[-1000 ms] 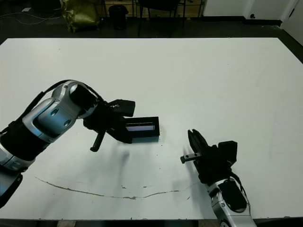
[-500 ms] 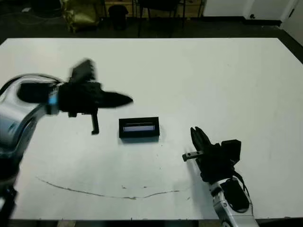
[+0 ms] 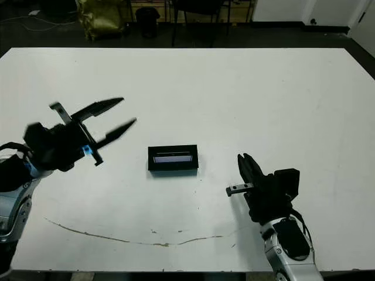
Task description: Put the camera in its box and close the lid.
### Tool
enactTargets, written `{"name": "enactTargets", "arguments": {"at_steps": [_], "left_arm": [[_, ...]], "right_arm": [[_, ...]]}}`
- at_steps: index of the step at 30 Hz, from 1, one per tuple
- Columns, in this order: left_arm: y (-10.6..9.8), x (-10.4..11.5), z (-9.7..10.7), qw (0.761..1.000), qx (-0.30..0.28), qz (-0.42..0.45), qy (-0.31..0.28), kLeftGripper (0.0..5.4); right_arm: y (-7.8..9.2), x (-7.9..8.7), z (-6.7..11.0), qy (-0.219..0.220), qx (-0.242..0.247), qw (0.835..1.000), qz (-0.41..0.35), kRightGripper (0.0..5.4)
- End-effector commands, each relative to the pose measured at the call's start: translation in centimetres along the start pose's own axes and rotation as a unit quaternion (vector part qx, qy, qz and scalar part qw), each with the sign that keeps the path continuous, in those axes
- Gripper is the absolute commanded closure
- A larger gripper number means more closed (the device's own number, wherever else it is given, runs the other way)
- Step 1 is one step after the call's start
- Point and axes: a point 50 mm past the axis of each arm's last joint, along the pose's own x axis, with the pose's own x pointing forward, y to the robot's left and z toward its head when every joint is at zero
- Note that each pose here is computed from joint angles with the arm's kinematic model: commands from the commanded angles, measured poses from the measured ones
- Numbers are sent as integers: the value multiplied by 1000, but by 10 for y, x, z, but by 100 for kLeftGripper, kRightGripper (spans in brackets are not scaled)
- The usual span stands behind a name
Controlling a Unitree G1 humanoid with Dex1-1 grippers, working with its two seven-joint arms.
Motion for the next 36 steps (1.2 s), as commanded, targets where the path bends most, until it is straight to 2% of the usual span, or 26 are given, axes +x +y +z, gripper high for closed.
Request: {"name": "enactTargets", "arguments": {"at_steps": [1, 10, 21, 28, 36], "left_arm": [[2, 1, -9, 996, 3, -71, 52, 212], [10, 15, -13, 978, 32, -186, 90, 3], [10, 32, -17, 969, 22, -222, 103, 3], [7, 40, -29, 969, 0, -218, 113, 3], [4, 39, -45, 968, -14, -213, 132, 3]], "right_arm": [[-2, 0, -6, 13, -3, 1000, 0, 540], [-1, 0, -12, 20, 6, 1000, -1, 540], [-6, 0, -15, 11, 3, 1000, 7, 540], [-6, 0, -14, 14, 1, 1000, 4, 540], [-8, -1, -13, 17, 1, 1000, 3, 540]]}}
